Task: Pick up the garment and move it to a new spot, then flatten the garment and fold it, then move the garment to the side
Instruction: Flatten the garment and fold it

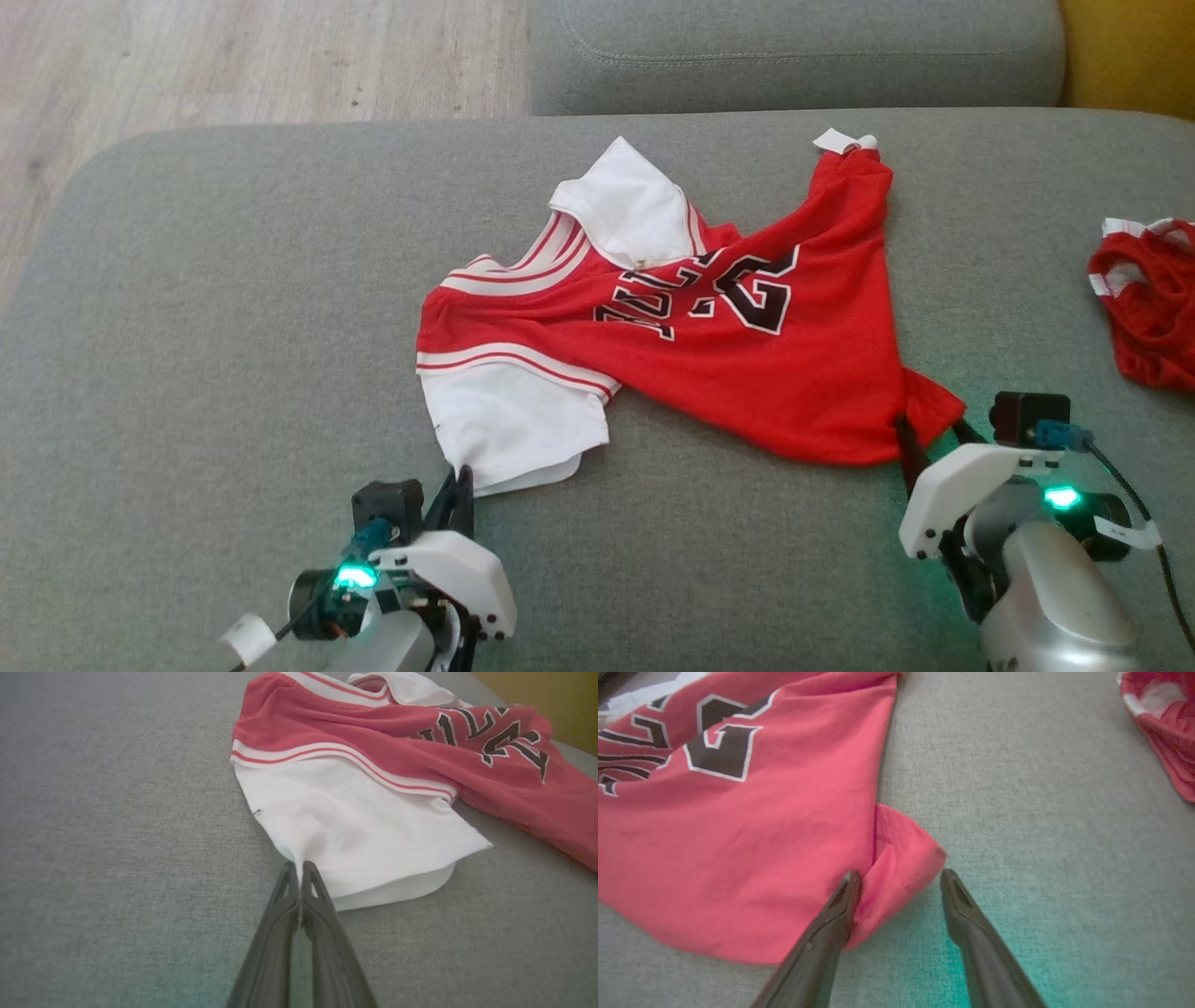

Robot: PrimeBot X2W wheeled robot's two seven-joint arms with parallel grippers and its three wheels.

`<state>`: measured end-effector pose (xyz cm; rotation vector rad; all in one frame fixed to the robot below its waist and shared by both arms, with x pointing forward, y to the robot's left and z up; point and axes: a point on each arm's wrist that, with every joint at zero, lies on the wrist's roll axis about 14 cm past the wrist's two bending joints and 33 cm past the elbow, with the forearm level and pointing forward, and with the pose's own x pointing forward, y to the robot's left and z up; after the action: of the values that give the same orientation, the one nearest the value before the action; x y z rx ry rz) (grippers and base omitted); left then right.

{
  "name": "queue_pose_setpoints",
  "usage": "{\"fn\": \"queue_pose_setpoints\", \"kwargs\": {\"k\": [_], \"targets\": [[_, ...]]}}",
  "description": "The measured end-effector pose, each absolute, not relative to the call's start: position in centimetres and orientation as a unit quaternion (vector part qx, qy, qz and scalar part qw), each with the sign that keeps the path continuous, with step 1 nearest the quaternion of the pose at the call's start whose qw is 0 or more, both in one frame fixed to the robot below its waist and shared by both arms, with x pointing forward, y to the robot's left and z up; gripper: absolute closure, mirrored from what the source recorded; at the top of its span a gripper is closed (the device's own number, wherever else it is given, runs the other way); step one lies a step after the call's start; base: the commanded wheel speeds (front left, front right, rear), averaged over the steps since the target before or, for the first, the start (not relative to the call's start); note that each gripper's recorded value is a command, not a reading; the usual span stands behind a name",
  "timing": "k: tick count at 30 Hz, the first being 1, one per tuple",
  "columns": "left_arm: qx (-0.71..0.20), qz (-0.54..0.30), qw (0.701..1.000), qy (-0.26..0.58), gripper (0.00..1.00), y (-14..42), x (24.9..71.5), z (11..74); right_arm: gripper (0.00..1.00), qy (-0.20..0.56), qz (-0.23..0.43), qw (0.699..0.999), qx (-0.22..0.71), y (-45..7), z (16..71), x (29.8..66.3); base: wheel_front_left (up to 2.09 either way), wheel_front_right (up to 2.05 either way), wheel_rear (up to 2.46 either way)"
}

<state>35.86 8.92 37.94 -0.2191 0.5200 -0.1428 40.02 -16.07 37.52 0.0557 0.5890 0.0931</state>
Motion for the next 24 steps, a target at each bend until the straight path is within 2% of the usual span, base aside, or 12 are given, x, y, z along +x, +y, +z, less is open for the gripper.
{"fn": "queue_pose_setpoints", "kwargs": {"k": [1,2,3,9,14,19,24], "targets": [[-0.108,-0.070,0.958,0.256,1.00,8.9,35.9,37.9,0.65,0.290,0.046,0.956,0.027,-16.1,37.5,40.0,0.00,0.00,0.00],[-0.109,-0.071,0.958,0.254,1.00,8.9,35.9,38.0,0.96,0.294,0.048,0.954,0.028,-15.9,37.3,40.0,0.00,0.00,0.00],[-0.110,-0.072,0.959,0.251,1.00,8.9,36.0,38.2,1.00,0.294,0.048,0.954,0.033,-15.8,37.4,40.2,0.00,0.00,0.00],[-0.112,-0.080,0.967,0.213,1.00,8.5,36.9,40.2,1.00,0.255,0.047,0.964,0.058,-15.5,39.3,41.2,0.00,0.00,0.00],[-0.123,-0.090,0.978,0.145,1.00,8.3,38.0,44.1,1.00,0.185,0.050,0.978,0.086,-15.2,43.0,42.1,0.00,0.00,0.00],[-0.142,-0.101,0.984,0.044,1.00,8.8,39.2,50.6,1.00,0.097,0.054,0.986,0.125,-15.2,48.4,42.4,0.00,0.00,0.00],[-0.184,-0.127,0.971,-0.084,1.00,9.3,38.8,60.0,1.00,0.014,0.072,0.984,0.164,-15.3,54.8,41.2,0.00,0.00,0.00]]}}
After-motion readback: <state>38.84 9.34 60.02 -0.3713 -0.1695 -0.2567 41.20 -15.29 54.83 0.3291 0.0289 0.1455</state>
